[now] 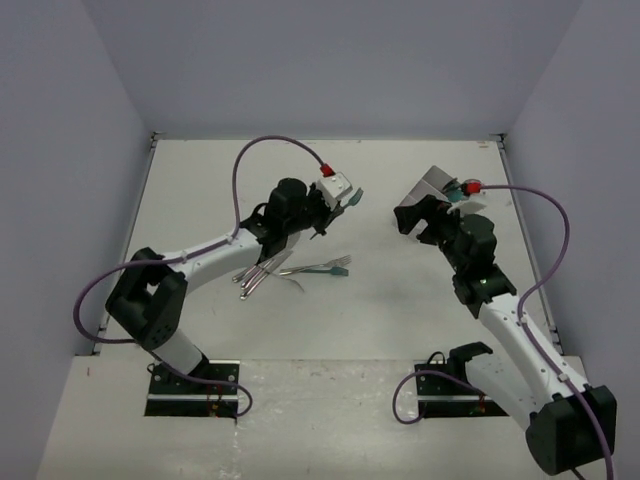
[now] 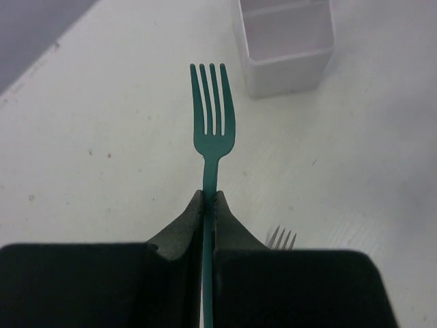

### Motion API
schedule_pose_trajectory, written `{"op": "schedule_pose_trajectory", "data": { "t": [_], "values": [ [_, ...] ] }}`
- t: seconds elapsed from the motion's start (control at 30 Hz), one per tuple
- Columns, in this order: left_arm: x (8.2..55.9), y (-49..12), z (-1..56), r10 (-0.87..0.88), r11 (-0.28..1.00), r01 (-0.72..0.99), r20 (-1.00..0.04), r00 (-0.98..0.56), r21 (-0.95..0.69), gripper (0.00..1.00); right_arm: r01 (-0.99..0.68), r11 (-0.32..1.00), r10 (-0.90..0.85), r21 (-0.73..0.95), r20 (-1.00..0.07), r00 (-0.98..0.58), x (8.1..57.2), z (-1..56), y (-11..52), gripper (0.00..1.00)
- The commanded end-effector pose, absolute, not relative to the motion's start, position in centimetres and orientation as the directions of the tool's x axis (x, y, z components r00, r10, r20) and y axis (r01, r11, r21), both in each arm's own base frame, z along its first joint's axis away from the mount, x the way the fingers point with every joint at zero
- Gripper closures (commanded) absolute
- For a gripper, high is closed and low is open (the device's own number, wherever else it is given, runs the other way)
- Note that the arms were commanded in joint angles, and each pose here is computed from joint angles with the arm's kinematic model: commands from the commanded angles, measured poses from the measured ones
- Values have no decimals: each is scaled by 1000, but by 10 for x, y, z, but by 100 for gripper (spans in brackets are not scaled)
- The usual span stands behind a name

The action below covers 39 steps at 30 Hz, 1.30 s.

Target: Sort the eating utensils into containers

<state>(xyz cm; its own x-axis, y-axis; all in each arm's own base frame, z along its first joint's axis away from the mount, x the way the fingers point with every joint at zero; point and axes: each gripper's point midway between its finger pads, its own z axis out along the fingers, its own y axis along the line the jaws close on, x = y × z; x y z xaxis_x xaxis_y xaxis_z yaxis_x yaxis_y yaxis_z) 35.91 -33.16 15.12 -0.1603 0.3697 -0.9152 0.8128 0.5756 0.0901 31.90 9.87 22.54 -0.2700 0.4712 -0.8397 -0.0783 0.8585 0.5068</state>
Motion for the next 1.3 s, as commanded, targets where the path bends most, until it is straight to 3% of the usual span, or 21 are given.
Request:
{"op": "schedule_pose_trajectory", "data": {
  "t": [0.0, 0.3, 0.43, 0.47, 0.57, 0.77, 0.87, 1.07, 1.27],
  "values": [
    [357, -347, 233, 113, 604, 797, -992, -49, 29, 100, -329, 738, 492, 589, -803, -336, 317, 248, 151, 3],
    [331, -380, 268, -37, 586, 807, -997, -69, -78, 100, -478, 662, 477, 577, -816, -326, 330, 282, 210, 7],
    [334, -382, 285, -92, 594, 796, -993, -75, -115, 100, -499, 655, 465, 568, -823, -326, 329, 280, 218, 16],
    [335, -382, 286, -91, 598, 793, -993, -76, -115, 100, -499, 658, 460, 565, -825, -328, 329, 278, 219, 24],
    [345, -377, 292, -143, 647, 742, -984, -107, -174, 100, -509, 664, 442, 548, -837, -323, 326, 276, 221, 35],
    [366, -356, 308, -239, 755, 600, -963, -125, -265, 100, -535, 683, 391, 497, -868, -306, 312, 269, 216, 37],
    [361, -360, 317, -265, 728, 623, -955, -129, -286, 100, -547, 689, 393, 476, -879, -270, 312, 277, 214, 37],
    [348, -366, 328, -305, 671, 667, -940, -150, -324, 100, -574, 673, 371, 467, -884, -284, 324, 283, 227, 48],
    [338, -368, 334, -312, 648, 690, -939, -148, -324, 100, -601, 655, 362, 458, -888, -283, 336, 292, 240, 50]
  ]
}}
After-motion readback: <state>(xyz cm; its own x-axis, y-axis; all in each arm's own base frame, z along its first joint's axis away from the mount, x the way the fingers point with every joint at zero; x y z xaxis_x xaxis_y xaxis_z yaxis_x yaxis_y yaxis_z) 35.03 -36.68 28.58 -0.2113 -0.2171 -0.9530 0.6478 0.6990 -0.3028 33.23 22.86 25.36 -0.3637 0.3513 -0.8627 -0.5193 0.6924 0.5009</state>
